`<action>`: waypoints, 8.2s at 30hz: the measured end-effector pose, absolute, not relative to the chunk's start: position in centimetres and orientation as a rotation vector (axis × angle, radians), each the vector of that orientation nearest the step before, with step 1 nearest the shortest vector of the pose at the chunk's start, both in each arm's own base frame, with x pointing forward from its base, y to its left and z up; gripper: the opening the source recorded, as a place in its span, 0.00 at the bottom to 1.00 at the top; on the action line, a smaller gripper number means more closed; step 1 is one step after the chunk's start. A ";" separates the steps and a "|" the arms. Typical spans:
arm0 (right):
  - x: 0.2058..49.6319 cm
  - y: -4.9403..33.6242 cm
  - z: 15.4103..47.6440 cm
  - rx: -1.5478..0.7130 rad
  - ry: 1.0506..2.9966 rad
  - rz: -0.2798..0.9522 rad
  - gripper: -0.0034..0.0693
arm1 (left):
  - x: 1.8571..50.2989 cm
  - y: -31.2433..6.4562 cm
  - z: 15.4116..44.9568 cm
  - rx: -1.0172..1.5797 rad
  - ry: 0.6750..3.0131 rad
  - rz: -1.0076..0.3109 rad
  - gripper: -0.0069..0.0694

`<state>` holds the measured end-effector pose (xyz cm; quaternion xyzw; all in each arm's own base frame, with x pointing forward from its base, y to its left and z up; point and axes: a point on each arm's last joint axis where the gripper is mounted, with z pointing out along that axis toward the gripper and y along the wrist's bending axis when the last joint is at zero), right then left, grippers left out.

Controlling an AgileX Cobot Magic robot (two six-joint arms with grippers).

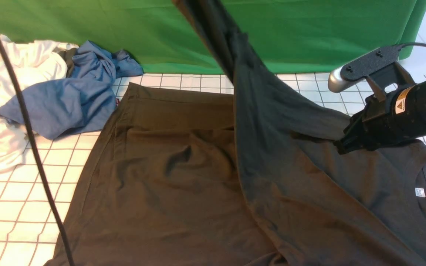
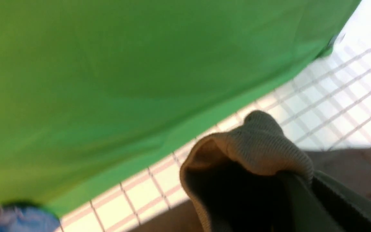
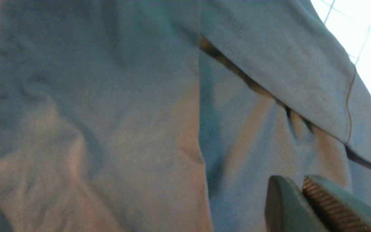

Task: Fold a long-sleeved shirt over a white checkered tablecloth.
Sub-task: 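Fold the left side of the dark shirt inward over its body with the left gripper, then grasp the near edge of the shirt at its hem and shoulder corners, then fold the black garment in half by bringing its near edge over to the far edge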

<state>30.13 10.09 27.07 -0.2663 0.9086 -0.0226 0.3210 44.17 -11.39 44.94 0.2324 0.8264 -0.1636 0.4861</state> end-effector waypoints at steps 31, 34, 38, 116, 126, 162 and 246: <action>36.0 17.1 17.3 -0.800 2.417 0.069 0.17 | 43.8 -11.2 47.1 0.531 1.876 -0.370 0.05; 37.5 16.6 17.2 -0.763 2.410 0.061 0.17 | 43.8 -11.2 47.1 0.532 1.876 -0.369 0.05; 40.0 14.8 17.4 -0.680 2.404 0.038 0.17 | 43.8 -11.2 47.1 0.532 1.876 -0.369 0.05; 38.0 4.2 28.5 -0.504 2.365 -0.135 0.33 | 40.9 -2.3 22.7 0.377 2.862 -0.133 0.20; 37.0 3.9 32.5 -0.615 2.522 -0.165 0.43 | 39.3 -2.2 23.7 0.454 2.969 -0.074 0.75; 21.7 6.8 29.7 -0.847 2.732 -0.069 0.71 | 32.7 -19.7 25.2 1.236 2.751 -0.135 0.52; 25.0 6.3 27.2 -0.716 2.692 -0.312 0.11 | 29.1 -8.5 27.3 1.220 2.483 0.311 0.05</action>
